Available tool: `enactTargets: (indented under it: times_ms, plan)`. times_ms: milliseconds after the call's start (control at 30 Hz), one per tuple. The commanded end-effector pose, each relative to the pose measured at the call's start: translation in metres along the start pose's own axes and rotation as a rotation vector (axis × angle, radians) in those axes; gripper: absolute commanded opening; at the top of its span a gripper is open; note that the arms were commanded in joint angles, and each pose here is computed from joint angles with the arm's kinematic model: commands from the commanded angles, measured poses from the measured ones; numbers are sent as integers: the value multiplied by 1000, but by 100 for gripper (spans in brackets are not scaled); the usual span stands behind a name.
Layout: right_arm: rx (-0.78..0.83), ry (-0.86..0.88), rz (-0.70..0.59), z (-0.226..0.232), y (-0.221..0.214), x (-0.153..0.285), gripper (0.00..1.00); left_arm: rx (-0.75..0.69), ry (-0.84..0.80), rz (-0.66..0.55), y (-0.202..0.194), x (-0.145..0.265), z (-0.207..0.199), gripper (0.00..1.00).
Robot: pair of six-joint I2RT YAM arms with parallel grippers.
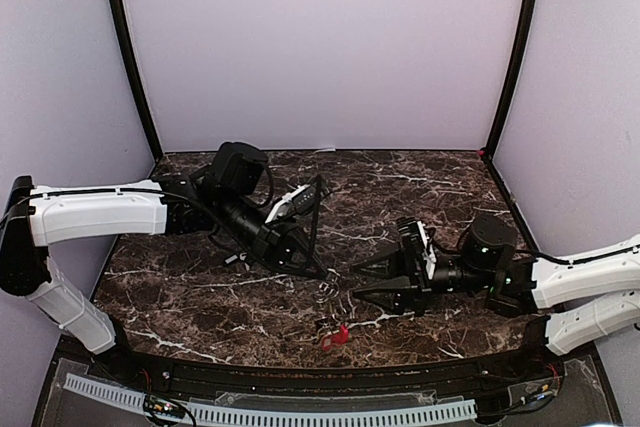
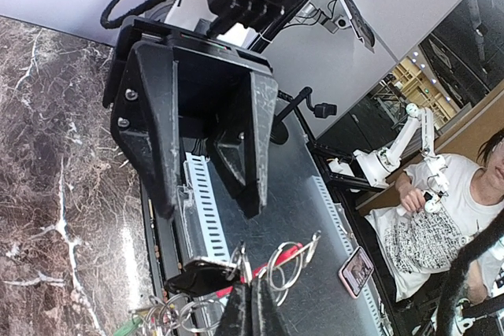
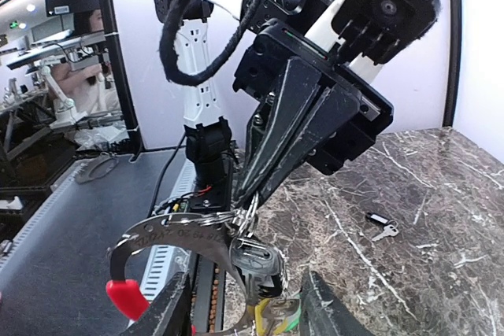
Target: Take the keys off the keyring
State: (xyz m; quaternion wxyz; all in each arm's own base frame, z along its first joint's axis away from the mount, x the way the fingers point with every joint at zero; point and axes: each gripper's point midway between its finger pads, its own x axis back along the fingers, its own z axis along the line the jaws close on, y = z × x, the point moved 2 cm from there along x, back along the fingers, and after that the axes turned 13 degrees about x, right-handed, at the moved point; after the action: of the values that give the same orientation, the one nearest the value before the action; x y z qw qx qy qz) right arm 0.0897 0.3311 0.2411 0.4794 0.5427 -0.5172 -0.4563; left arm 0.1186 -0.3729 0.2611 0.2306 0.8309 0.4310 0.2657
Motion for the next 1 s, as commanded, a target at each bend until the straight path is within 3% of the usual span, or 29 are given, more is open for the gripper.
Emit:
enactTargets:
  times_ms: [0,333,767,967]
  plan:
    - [58,-83,26,-7,2,-9,48,-60,-40,-22,7,9,-21,0]
    - [61,-45,39,-8,-1,-23,54,-49,-45,-11,6,9,-21,0]
    - [41,89,-27,7,8,-35,53,-47,-33,-8,5,8,-18,0]
    - [20,95,-20,6,4,-38,42,-47,-36,-8,5,8,-18,0]
